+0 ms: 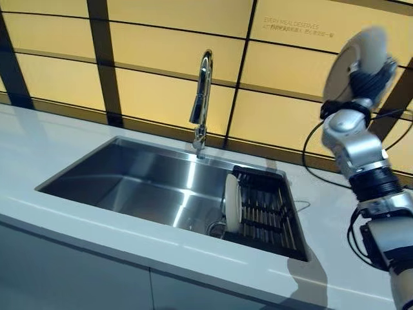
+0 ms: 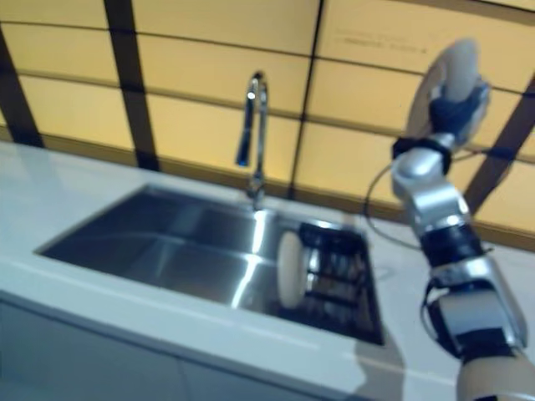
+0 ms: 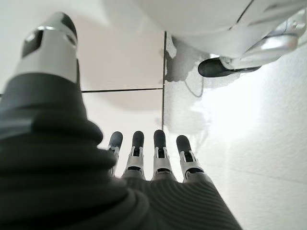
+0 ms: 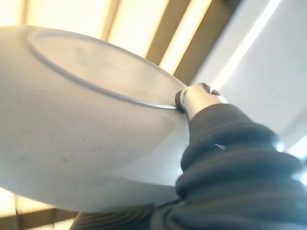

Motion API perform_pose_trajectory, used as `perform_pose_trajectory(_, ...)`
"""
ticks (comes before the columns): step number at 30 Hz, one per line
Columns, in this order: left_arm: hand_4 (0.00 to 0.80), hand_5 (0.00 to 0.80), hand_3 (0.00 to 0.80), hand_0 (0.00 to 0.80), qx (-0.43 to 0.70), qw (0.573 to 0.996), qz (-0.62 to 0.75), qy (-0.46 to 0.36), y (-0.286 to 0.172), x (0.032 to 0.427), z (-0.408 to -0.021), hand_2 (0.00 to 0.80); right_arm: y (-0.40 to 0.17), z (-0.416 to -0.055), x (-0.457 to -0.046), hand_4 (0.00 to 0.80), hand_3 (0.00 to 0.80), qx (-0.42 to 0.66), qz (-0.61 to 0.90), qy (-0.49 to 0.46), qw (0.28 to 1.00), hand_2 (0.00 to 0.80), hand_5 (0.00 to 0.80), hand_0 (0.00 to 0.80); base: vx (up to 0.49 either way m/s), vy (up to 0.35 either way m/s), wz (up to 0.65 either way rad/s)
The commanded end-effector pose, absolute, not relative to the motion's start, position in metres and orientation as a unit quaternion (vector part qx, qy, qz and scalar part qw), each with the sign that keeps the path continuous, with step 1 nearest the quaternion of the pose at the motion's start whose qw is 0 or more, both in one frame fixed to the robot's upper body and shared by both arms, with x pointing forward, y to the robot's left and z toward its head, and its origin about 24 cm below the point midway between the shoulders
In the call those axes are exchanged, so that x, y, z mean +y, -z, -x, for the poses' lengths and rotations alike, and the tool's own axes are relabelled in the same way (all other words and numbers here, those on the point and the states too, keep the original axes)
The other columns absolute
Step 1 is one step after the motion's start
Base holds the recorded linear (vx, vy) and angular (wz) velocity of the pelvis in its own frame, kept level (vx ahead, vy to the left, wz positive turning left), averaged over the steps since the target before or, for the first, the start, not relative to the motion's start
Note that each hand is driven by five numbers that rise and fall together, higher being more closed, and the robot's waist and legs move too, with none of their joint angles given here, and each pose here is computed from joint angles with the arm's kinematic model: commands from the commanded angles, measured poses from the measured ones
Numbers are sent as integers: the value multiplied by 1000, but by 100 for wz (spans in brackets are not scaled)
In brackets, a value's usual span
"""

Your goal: Take plates into dishwasher

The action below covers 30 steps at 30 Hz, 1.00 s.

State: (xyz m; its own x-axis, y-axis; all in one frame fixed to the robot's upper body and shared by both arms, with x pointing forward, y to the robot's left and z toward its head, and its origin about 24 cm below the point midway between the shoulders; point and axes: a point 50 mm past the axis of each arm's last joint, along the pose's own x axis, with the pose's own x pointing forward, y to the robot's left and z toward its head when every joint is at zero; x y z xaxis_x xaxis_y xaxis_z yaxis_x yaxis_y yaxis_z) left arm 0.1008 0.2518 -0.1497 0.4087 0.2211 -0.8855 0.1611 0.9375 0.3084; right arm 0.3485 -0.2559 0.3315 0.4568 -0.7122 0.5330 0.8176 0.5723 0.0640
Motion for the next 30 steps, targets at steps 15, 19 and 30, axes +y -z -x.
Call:
perform_pose_trajectory(15,0,0,0,0,519,837,-175,-23,144,252,-123,0,-399,-286,-340,800,800,-306,217,466,801,800,800,800,0,17,-20)
perform_pose_trajectory(19,0,0,0,0,534,826,-173,-47,146,261,-109,0,-366,-269,-370,800,800,-265,261,443,816,800,800,800,17,-14,-26)
perform_pose_trajectory(30,0,0,0,0,520,832,-170,-91,140,280,-105,0,-300,-239,-386,800,800,-251,197,401,859,800,800,800,-150,-107,-40)
